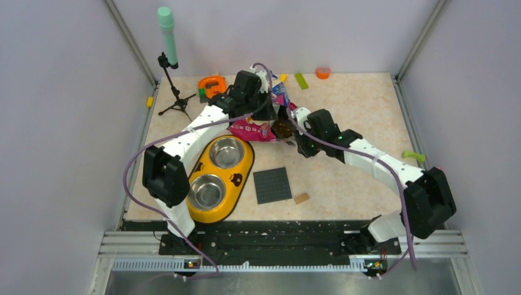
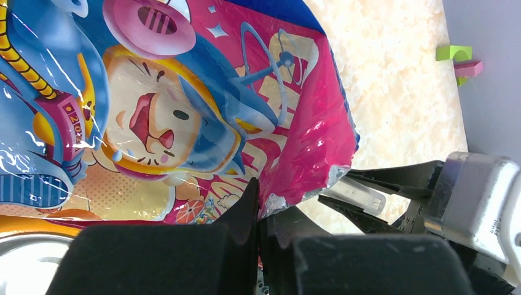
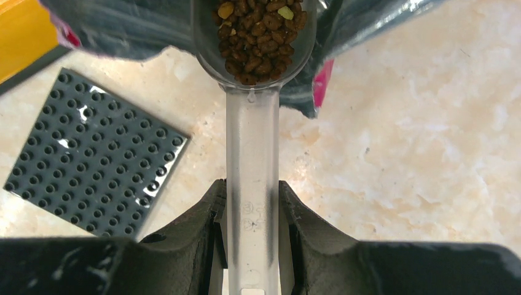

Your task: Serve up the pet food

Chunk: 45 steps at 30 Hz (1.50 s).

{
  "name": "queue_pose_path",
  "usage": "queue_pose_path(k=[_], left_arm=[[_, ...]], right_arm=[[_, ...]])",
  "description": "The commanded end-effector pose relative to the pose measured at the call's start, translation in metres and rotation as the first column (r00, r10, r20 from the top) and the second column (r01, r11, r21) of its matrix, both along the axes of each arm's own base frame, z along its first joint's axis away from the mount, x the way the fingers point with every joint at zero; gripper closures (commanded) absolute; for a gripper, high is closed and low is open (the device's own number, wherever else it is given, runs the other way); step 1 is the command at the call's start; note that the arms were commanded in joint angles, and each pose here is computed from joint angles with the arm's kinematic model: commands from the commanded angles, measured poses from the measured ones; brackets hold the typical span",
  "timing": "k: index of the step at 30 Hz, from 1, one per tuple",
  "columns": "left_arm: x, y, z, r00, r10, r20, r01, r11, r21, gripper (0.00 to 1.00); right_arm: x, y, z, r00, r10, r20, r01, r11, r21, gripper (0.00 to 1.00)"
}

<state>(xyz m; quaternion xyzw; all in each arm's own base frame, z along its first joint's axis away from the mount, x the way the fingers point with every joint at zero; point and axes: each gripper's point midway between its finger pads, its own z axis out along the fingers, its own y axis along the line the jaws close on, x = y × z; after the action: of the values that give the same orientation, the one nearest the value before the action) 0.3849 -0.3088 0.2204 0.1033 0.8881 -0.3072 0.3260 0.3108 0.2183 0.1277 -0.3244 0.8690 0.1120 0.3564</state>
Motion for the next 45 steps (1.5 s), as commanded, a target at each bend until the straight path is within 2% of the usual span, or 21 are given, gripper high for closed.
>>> queue_pose_path(k=[1,3,6,9,12,15,19,22,25,29,35,40,45], left_arm=[[0.0,-0.017,0.039,0.997,-0.046,0.06,0.053,0.992,-0.119,1.0],[-0.002,-0.016,0.042,0.997,-0.054,0.06,0.061,0.99,-0.128,1.0],[-0.008,-0.014,0.044,0.997,-0.054,0.049,0.061,0.985,-0.164,1.0],[-0.013,-0.012,0.041,0.998,-0.055,0.034,0.06,0.983,-0.174,1.0],[-0.017,-0.011,0.036,0.998,-0.062,0.017,0.064,0.984,-0.169,1.0],[-0.018,-0.01,0.036,0.998,-0.062,0.004,0.062,0.985,-0.162,1.0],[-0.02,-0.006,0.035,0.999,-0.043,0.007,0.044,0.985,-0.165,1.0],[-0.021,-0.008,0.039,0.999,-0.048,0.004,0.048,0.983,-0.175,1.0],[-0.02,-0.008,0.044,0.999,-0.048,0.015,0.05,0.981,-0.185,1.0],[-0.019,-0.013,0.053,0.998,-0.059,0.033,0.065,0.975,-0.212,1.0],[-0.013,-0.018,0.064,0.997,-0.06,0.048,0.07,0.97,-0.232,1.0],[0.004,-0.018,0.068,0.998,-0.023,0.056,0.035,0.974,-0.222,1.0],[0.037,-0.011,0.073,0.995,0.061,0.082,-0.045,0.983,-0.178,1.0]], right_arm=[[-0.007,-0.009,0.01,0.997,0.026,0.078,-0.024,0.999,-0.022,1.0],[-0.008,-0.008,0.011,0.995,0.007,0.099,-0.008,1.0,0.016,1.0],[0.006,0.009,0.013,0.985,-0.044,0.167,0.021,0.99,0.139,1.0],[0.007,0.014,0.014,0.983,-0.072,0.17,0.052,0.991,0.122,1.0],[0.014,0.019,0.023,0.967,-0.105,0.234,0.063,0.981,0.183,1.0],[0.016,0.022,0.025,0.975,-0.096,0.2,0.066,0.987,0.15,1.0],[0.021,0.024,0.03,0.961,-0.113,0.253,0.064,0.978,0.197,1.0],[0.008,0.017,0.019,0.978,-0.094,0.186,0.069,0.988,0.138,1.0],[-0.004,0.003,0.029,0.965,-0.114,0.236,0.073,0.982,0.175,1.0],[-0.018,-0.008,0.025,0.976,-0.097,0.192,0.075,0.99,0.123,1.0],[-0.035,-0.017,0.042,0.981,-0.085,0.172,0.064,0.99,0.123,1.0],[-0.052,-0.027,0.061,0.988,-0.067,0.141,0.052,0.993,0.105,1.0],[-0.071,-0.031,0.088,0.993,-0.027,0.111,0.015,0.994,0.107,1.0]])
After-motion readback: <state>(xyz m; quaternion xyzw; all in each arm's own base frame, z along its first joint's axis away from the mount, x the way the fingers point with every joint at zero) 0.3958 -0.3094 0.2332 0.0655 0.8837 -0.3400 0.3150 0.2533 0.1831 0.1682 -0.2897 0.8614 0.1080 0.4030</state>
